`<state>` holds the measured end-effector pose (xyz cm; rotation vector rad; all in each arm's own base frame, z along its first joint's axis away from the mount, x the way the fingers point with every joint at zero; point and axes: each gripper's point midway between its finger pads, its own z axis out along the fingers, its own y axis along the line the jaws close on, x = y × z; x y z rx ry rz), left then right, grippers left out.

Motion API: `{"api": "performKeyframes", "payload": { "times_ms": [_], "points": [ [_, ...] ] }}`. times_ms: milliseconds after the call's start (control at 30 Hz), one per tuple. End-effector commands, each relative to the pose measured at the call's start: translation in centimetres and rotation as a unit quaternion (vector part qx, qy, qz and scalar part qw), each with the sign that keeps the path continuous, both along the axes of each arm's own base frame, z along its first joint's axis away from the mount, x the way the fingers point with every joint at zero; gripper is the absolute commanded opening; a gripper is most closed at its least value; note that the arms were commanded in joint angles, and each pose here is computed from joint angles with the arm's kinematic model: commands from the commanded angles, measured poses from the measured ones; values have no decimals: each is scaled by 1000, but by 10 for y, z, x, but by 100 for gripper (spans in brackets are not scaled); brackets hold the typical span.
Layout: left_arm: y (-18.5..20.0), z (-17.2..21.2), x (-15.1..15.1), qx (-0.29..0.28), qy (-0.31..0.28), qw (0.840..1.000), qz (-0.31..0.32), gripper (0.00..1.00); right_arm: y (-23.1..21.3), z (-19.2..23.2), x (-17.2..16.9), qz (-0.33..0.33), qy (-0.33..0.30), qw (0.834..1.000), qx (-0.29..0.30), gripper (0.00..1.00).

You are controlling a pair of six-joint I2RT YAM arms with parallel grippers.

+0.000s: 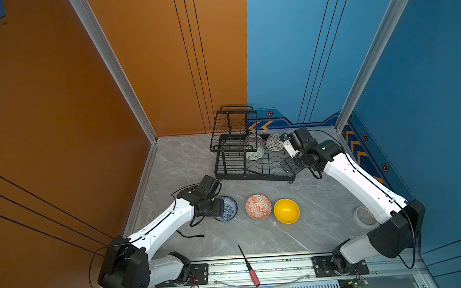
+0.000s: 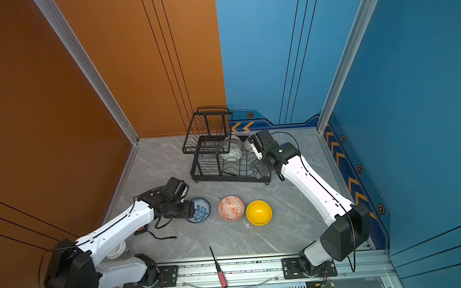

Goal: Load the bowls into the dish rack
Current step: 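Lower the left gripper onto the blue-floral bowl's rim and close it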

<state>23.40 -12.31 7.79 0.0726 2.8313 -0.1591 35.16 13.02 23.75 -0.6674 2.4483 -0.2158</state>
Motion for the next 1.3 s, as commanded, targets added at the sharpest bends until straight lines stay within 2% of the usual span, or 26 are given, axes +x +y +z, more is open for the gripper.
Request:
{"api": "performKeyframes", "payload": {
  "times_ms": [0,767,1000,1267],
  "points": [
    [-3,-8,2,2,8,1000,-2,70,5,6,6,7,-9,1000,14,100],
    [1,-37,3,0,36,999,11,50,12,-6,8,22,7,1000,18,100],
    [2,-39,3,-3,36,999,13,41,20,-5,4,38,14,998,43,100],
    [2,-39,3,-4,37,999,14,25,24,-9,1,46,20,997,53,100]
  ]
}}
